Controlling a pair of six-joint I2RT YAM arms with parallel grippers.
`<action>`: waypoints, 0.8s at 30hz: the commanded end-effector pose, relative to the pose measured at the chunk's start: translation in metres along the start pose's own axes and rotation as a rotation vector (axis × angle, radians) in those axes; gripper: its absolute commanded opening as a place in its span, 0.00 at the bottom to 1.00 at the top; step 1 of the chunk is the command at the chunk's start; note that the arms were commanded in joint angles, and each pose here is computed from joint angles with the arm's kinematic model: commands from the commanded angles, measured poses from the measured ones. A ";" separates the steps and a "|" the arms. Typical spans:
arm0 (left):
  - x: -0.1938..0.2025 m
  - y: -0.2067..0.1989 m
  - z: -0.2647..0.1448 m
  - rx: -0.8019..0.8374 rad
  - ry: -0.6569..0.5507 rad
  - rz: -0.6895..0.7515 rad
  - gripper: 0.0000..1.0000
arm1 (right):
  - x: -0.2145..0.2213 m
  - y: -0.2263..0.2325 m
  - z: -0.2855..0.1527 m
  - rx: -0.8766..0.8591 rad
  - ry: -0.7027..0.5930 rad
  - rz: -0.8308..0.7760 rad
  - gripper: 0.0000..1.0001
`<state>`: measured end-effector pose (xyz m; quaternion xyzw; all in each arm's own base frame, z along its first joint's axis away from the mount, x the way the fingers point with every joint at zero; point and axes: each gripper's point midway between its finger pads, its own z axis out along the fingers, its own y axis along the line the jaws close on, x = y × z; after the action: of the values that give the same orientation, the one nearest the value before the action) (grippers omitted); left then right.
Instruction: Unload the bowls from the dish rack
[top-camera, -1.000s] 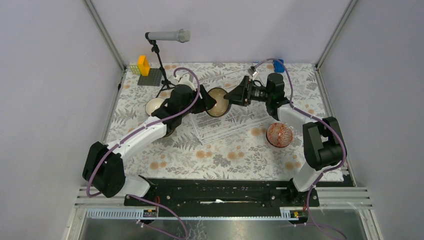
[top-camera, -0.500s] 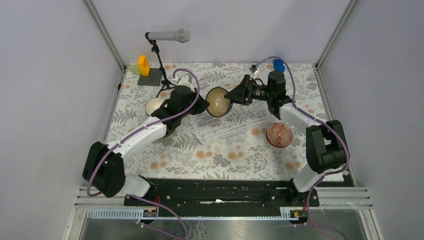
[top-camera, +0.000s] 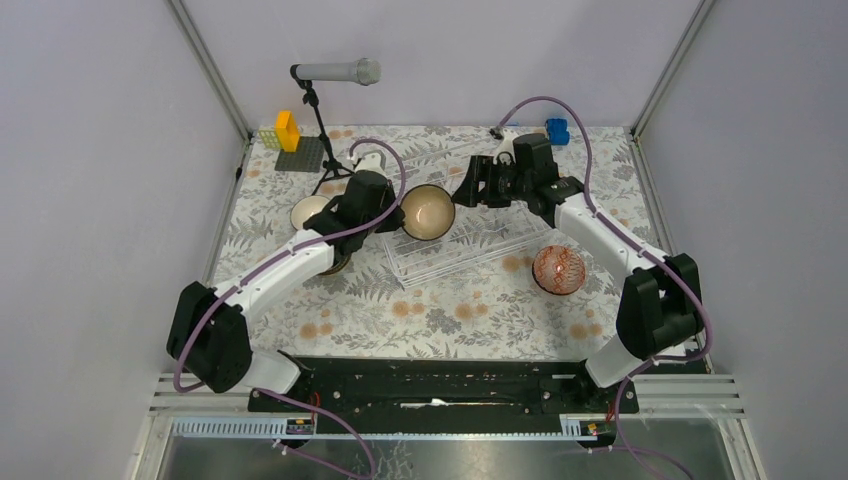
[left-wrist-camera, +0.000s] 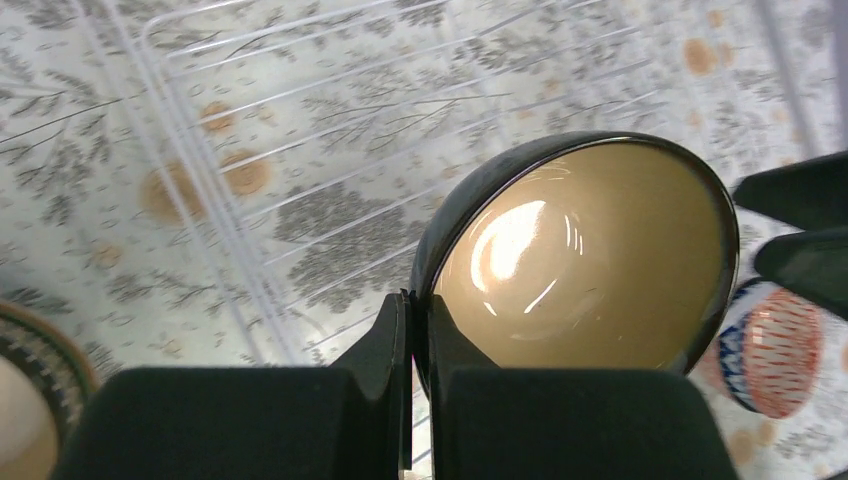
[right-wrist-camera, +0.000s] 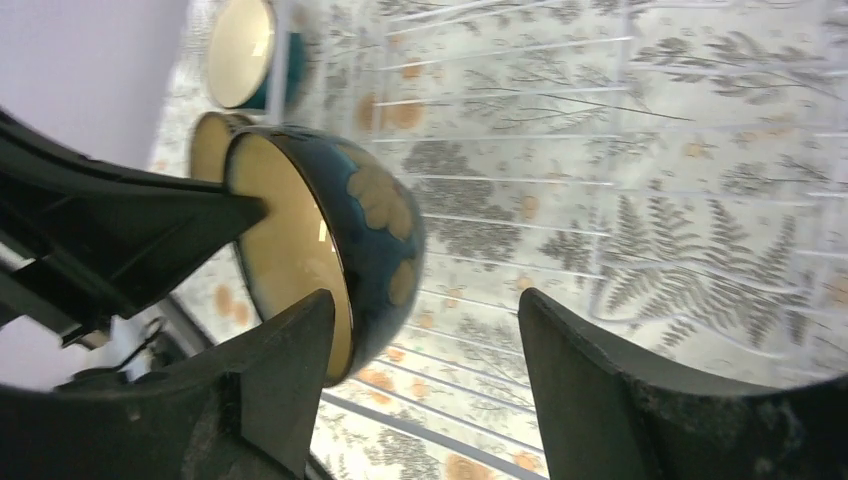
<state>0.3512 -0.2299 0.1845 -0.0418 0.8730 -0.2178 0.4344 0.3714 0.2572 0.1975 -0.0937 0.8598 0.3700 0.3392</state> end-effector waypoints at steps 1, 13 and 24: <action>-0.052 -0.017 -0.010 0.002 -0.155 0.012 0.00 | -0.016 -0.011 -0.018 0.200 -0.049 -0.146 0.72; -0.049 -0.036 -0.006 -0.007 -0.151 0.055 0.00 | -0.004 0.002 -0.005 0.249 -0.007 -0.222 0.61; -0.046 -0.058 -0.010 0.086 -0.152 0.024 0.00 | 0.004 -0.006 0.005 0.333 0.043 -0.254 0.22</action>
<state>0.3464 -0.2420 0.1826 -0.0075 0.8859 -0.1621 0.4347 0.3647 0.2574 0.1803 -0.1503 0.8978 0.2010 0.3619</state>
